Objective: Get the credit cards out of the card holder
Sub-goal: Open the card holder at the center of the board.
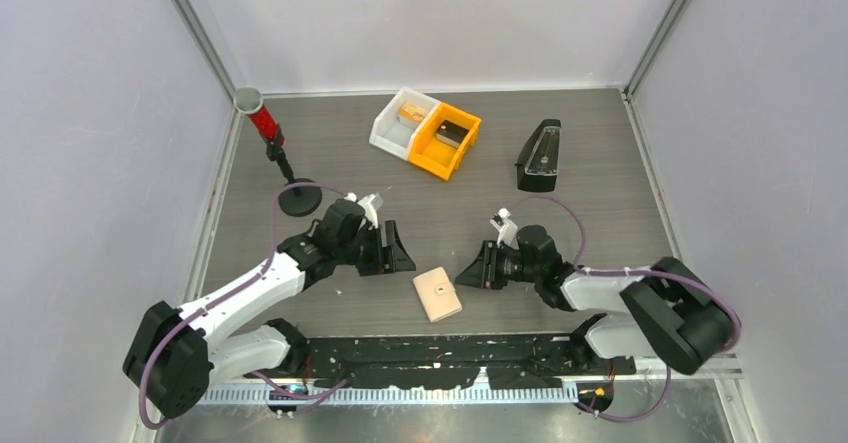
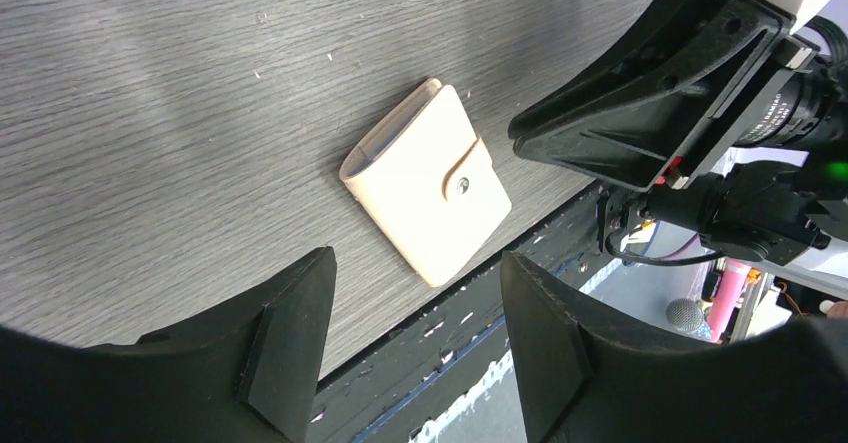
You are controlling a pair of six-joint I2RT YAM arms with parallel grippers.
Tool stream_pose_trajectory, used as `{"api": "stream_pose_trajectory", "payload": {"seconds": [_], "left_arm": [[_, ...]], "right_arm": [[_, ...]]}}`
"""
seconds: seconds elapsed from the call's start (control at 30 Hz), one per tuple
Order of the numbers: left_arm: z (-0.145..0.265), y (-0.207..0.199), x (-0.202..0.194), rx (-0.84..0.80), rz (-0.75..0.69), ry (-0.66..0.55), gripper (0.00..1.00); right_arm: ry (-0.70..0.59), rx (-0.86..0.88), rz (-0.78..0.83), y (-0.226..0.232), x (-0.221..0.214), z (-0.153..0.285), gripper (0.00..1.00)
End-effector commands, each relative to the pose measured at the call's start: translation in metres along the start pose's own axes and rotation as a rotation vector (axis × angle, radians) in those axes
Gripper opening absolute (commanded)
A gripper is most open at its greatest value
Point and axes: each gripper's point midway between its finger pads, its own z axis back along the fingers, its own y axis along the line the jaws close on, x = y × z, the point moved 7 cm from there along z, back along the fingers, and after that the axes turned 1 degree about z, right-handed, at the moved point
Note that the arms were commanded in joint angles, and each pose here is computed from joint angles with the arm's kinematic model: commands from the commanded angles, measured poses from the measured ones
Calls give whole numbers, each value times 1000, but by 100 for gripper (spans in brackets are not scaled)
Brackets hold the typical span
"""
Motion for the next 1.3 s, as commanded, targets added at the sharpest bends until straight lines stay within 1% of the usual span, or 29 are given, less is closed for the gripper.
{"api": "stream_pose_trajectory", "payload": {"seconds": [0.0,0.03,0.13,0.23,0.27,0.3,0.33,0.37,0.4,0.43,0.47,0.5,0.57,0.67,0.8,0.87,1.0,1.27], "left_arm": [[1,-4,4,-29,-35,-27,64],[1,-4,3,-29,-36,-27,63],[-2,-2,2,-27,-35,-23,63],[-4,1,0,-18,-30,-17,62],[-4,2,0,-13,-29,-19,62],[-4,4,-1,-8,-29,-21,62],[-3,5,-1,-1,-29,-29,62],[-1,6,-1,7,-31,-45,62],[2,8,-1,18,-33,-61,62],[4,10,-1,31,-38,-80,62],[9,11,1,43,-47,-113,62],[12,13,0,61,-52,-119,63],[22,16,2,98,-66,-173,64],[34,23,1,149,-74,-227,66],[43,27,-2,150,-71,-279,66],[45,29,-5,141,-62,-296,66],[46,31,-9,119,-44,-313,66],[41,29,-9,106,-39,-293,66]], "right_arm": [[-42,-159,134,2,22,12,30],[-17,-205,124,0,19,17,31],[-63,-264,167,16,34,29,33],[-60,-301,182,29,33,31,35],[-72,-340,183,32,37,32,36],[-66,-329,209,45,36,29,36],[-67,-379,209,44,35,28,37],[-81,-388,240,56,36,24,38],[-57,-411,239,57,31,20,39],[-79,-425,273,69,31,16,39],[-62,-452,269,69,28,11,40],[-71,-456,291,79,27,7,41],[-39,-505,301,80,20,-5,42],[5,-512,332,88,9,-19,46],[47,-572,356,88,2,-33,48],[44,-613,371,87,3,-36,49],[75,-642,367,82,-3,-43,49],[126,-675,367,70,-18,-55,49]]}}
